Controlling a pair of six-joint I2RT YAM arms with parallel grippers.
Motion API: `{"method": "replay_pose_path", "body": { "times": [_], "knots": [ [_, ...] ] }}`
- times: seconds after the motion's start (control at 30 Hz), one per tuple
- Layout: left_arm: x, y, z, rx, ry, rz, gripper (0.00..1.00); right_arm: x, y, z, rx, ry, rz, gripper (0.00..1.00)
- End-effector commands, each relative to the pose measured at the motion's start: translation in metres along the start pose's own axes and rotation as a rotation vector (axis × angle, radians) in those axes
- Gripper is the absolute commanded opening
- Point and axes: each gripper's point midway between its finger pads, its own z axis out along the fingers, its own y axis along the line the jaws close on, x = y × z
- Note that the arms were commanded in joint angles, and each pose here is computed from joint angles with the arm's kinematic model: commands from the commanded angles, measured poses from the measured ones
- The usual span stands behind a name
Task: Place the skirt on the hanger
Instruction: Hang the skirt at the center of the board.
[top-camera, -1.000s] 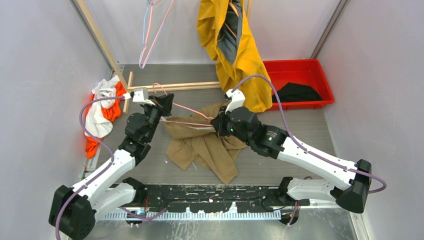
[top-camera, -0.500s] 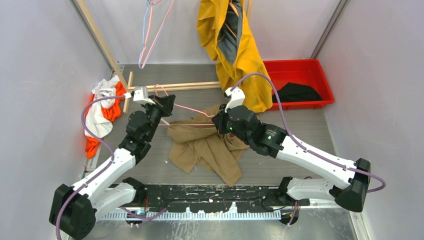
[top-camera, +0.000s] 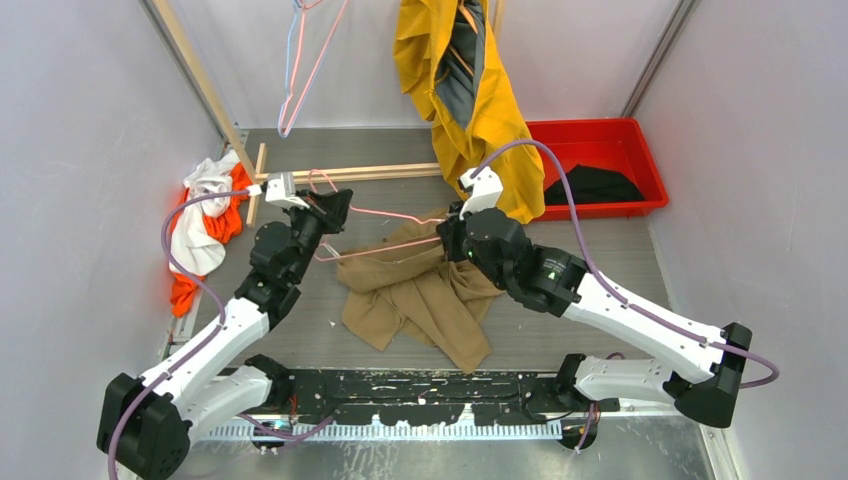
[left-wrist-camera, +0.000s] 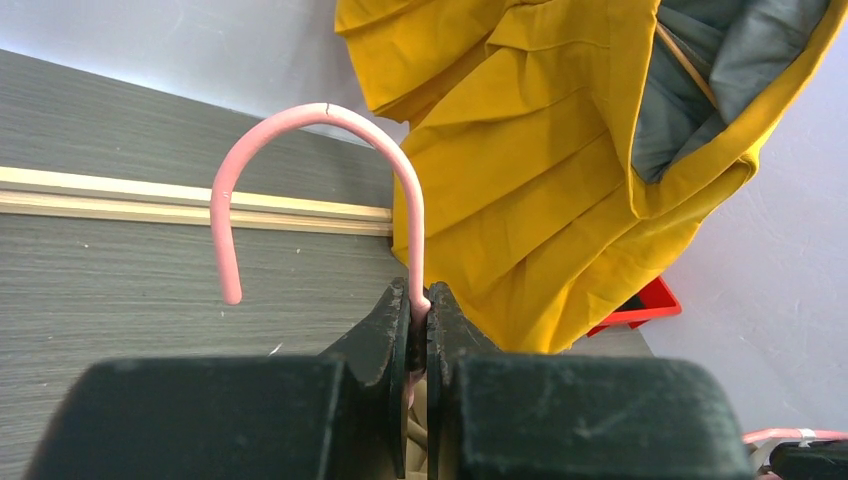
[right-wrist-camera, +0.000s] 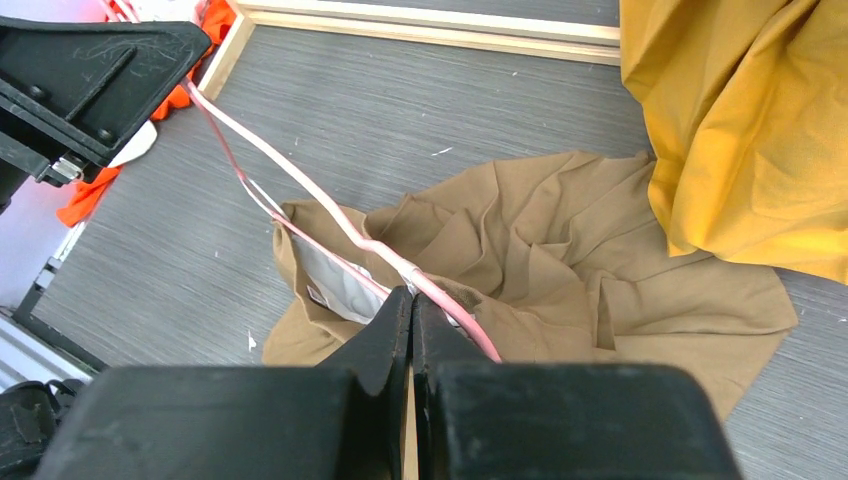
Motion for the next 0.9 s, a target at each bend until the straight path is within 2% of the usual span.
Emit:
{"method": "replay_pose_path", "body": {
  "times": [0.0, 0.27, 0.87],
  "knots": [
    [-0.031, -0.023, -0.001, 0.065, -0.071, 0.005, 0.00, -0.046, 0.007, -0.017, -0.023, -0.120, 0.035, 0.06],
    [-0.018, -0.011, -0.005, 0.028, -0.013, 0.073, 0.00, -0.037, 0.008, -0.019, -0.054, -0.108, 0.056, 0.07],
    [-0.016, -0.025, -0.001, 0.078, 0.018, 0.030, 0.00, -0.002, 0.049, 0.029, -0.150, 0.012, 0.032, 0.07]
  ]
}}
